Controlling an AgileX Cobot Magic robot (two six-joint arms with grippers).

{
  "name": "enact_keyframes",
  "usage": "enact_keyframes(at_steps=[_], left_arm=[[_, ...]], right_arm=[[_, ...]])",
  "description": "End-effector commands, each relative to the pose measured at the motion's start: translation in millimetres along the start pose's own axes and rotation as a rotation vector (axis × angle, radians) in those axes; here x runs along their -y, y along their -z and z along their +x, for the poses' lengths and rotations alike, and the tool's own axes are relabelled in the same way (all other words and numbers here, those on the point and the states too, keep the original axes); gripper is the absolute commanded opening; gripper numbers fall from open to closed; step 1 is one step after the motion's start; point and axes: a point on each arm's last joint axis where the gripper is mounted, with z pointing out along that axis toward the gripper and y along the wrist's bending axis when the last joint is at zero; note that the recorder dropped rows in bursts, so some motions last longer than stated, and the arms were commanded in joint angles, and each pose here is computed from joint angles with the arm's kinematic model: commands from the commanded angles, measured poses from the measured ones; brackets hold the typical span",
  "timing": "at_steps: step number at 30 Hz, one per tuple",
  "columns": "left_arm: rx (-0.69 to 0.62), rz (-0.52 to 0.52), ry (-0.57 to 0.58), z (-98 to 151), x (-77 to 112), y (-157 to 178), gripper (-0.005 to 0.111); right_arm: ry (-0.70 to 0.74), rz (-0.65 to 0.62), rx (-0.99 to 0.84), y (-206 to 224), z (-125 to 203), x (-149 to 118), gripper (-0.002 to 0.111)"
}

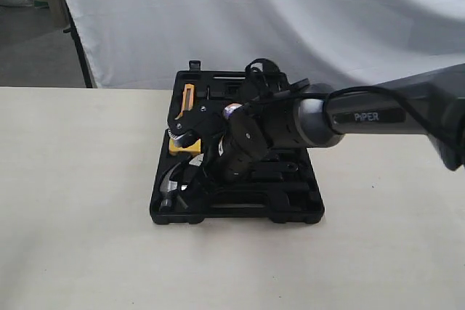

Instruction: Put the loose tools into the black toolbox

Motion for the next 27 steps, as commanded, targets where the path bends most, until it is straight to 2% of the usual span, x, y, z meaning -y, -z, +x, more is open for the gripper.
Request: enact_keyframes(at_steps=[1, 11, 20, 27], left_arm=[[0.02, -0.021, 0.0, -2.1, -0.9, 0.4, 0.001], [0.02, -0.021, 0.0, -2.1, -0.9, 0.4, 0.001], [0.02, -0.021, 0.0, -2.1, -0.9, 0.4, 0.001], [0.02, -0.021, 0.0, -2.1, -0.9, 0.4, 0.001]], right_arm=[[0.003, 0.006, 0.039, 42.5, -13.0, 2.1, 0.0], [0.037, 0.056, 0.229, 143.8, -38.0, 11.2, 0.0], [0.04, 0.106, 0.332, 221.8, -36.9, 16.3, 0.0], [0.001, 0.114, 0.387, 262.8, -28.1, 16.5, 0.0]])
